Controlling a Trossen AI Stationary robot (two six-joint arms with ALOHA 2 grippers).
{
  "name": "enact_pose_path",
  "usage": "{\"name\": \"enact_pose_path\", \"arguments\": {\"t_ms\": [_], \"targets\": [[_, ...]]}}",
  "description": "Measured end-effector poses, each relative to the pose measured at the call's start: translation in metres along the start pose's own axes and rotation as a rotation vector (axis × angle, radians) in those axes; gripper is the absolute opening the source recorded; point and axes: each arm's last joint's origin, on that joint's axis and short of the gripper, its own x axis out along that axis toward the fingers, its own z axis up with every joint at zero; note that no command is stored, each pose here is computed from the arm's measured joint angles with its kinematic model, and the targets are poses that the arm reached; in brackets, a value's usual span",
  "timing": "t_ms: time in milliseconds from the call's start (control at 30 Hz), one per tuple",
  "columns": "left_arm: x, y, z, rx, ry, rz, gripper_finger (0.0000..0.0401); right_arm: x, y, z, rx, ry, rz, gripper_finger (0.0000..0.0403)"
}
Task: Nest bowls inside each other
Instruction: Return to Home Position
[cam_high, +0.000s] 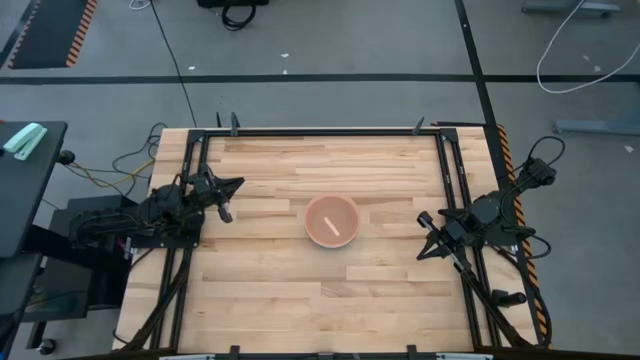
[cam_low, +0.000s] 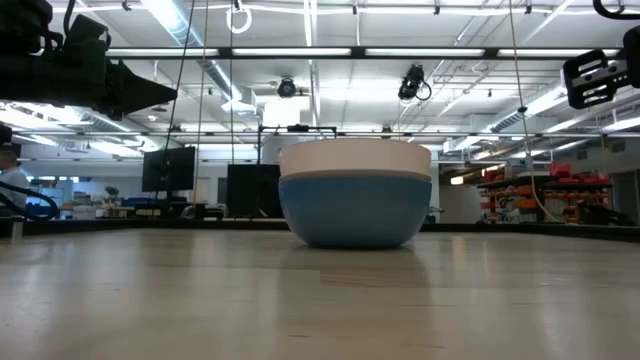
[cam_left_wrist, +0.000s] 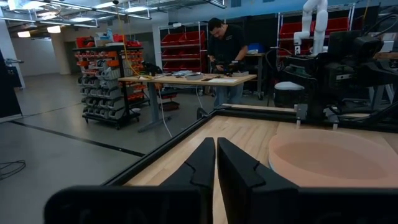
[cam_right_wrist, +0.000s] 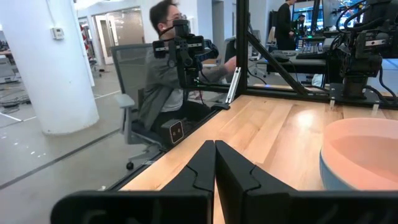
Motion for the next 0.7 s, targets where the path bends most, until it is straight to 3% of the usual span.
{"name": "enact_pose_path", "arguments": {"t_ms": [367, 700], "targets": [[0.0000, 0.0000, 0.0000, 0.000, 0.000, 0.000, 0.0036, 0.0000, 0.0000, 0.0000, 0.000, 0.000, 0.000, 0.0018], [0.0000, 0.0000, 0.0000, 0.000, 0.000, 0.000, 0.0023, 0.0000, 0.0000, -0.0001, 0.000, 0.001, 0.000, 0.0018]]}}
